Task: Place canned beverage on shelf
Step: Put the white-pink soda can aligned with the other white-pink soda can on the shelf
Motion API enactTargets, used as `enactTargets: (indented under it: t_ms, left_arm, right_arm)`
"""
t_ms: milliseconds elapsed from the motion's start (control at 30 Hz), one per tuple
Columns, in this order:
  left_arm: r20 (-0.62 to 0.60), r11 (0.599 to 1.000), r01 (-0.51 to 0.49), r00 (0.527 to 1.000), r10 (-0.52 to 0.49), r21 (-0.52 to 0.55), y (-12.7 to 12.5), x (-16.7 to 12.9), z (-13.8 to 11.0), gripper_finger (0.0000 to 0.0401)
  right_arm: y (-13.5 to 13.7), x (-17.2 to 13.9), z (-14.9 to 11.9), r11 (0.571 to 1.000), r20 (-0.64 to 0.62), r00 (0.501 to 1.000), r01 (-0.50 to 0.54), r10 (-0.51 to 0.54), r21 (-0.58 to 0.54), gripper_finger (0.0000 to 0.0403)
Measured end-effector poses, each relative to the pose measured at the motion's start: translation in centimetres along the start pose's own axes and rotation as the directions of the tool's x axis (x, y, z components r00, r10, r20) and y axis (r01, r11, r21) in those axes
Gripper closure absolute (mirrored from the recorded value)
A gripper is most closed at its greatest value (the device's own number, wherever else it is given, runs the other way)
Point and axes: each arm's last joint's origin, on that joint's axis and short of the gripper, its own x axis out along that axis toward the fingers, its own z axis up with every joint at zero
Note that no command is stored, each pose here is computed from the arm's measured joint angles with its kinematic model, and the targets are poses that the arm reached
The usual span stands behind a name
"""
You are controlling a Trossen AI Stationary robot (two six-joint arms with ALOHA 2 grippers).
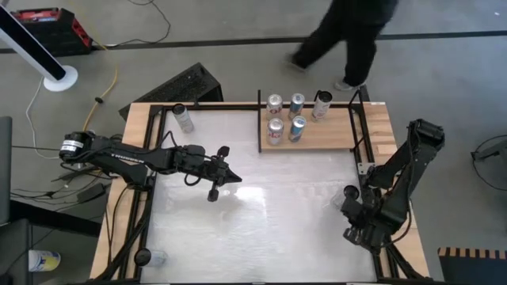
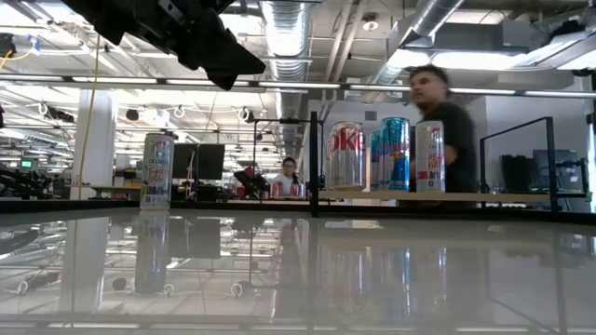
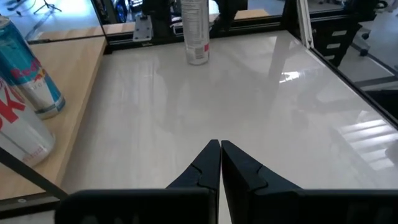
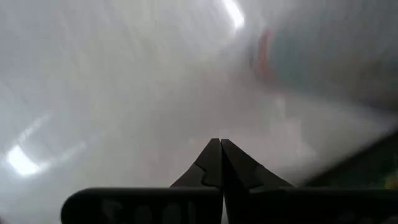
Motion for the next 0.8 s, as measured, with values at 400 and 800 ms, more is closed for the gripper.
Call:
enactTargets:
  t_ms: [400,800]
  left_arm:
    - [-0.008,0.999,0.000,1.000,0.000,0.035,0.0,0.0,-0.1,0.0401]
    - [-0.026,0.998,0.002,1.000,-0.001,0.058,0.0,0.0,-0.3,0.0401]
  right_arm:
    - [-2.2,1.0,0.1,0.959,0.071,0.961,0.257,-0.267,0.122,0.0384]
    - [0.2,3.0,0.4,0.987,0.285,0.946,0.158,-0.153,0.006,0.0384]
